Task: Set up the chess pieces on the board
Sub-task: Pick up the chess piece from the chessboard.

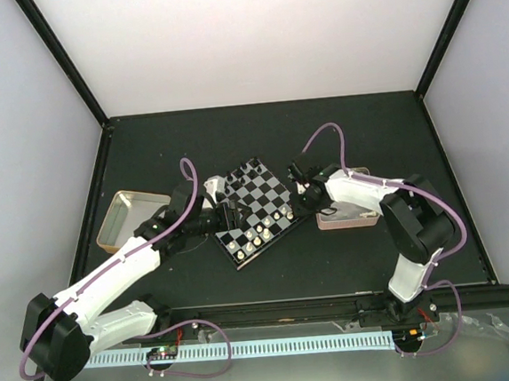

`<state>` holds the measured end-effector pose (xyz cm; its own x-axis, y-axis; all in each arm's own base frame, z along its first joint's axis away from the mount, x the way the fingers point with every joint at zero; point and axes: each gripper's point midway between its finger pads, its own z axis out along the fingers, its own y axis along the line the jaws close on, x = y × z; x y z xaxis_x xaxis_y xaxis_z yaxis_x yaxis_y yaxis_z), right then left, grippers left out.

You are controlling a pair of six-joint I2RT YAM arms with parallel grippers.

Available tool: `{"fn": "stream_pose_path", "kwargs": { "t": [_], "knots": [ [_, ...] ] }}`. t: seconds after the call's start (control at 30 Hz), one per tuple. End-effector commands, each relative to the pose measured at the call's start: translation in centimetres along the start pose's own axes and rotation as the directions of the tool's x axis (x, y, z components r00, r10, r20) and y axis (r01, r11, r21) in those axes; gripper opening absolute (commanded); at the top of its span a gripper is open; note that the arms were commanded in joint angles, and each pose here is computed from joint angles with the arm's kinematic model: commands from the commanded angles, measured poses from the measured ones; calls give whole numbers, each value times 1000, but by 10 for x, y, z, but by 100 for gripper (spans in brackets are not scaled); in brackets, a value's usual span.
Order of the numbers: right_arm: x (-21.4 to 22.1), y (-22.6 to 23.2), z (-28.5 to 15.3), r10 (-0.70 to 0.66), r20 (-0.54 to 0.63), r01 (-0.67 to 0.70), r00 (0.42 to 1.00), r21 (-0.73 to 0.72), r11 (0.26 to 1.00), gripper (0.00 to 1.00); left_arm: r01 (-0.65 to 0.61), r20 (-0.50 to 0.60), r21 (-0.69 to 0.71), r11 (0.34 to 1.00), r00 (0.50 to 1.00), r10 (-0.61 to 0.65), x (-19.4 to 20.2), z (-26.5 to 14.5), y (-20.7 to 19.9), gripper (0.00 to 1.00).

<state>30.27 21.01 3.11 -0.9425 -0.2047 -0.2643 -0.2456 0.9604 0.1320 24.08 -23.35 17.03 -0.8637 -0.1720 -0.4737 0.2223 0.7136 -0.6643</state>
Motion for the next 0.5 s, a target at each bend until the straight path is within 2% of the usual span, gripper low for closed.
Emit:
{"fn": "stream_pose_path", "kwargs": {
  "t": [0.0, 0.13, 0.27, 0.37, 0.47],
  "knots": [
    [15, -18, 2, -44, -6, 45, 999, 89, 995, 3, 7, 21, 28, 1000, 1000, -8, -7, -7, -9, 65],
    [-7, -1, -30, -129, 154, 126, 980, 33, 992, 3, 17, 38, 47, 999, 999, -19, -11, -12, -14, 65],
    [-20, 35, -67, -223, 328, 263, 918, -83, 961, 3, 33, 17, 133, 991, 999, -35, -12, -18, -33, 67],
    [-18, 69, -93, -257, 438, 374, 861, -204, 905, 3, 36, -16, 213, 976, 999, -34, -12, -22, -52, 69],
    [-11, 101, -116, -302, 519, 487, 799, -266, 832, 4, 35, -42, 266, 963, 999, -25, -13, -24, -66, 71]
  ]
}}
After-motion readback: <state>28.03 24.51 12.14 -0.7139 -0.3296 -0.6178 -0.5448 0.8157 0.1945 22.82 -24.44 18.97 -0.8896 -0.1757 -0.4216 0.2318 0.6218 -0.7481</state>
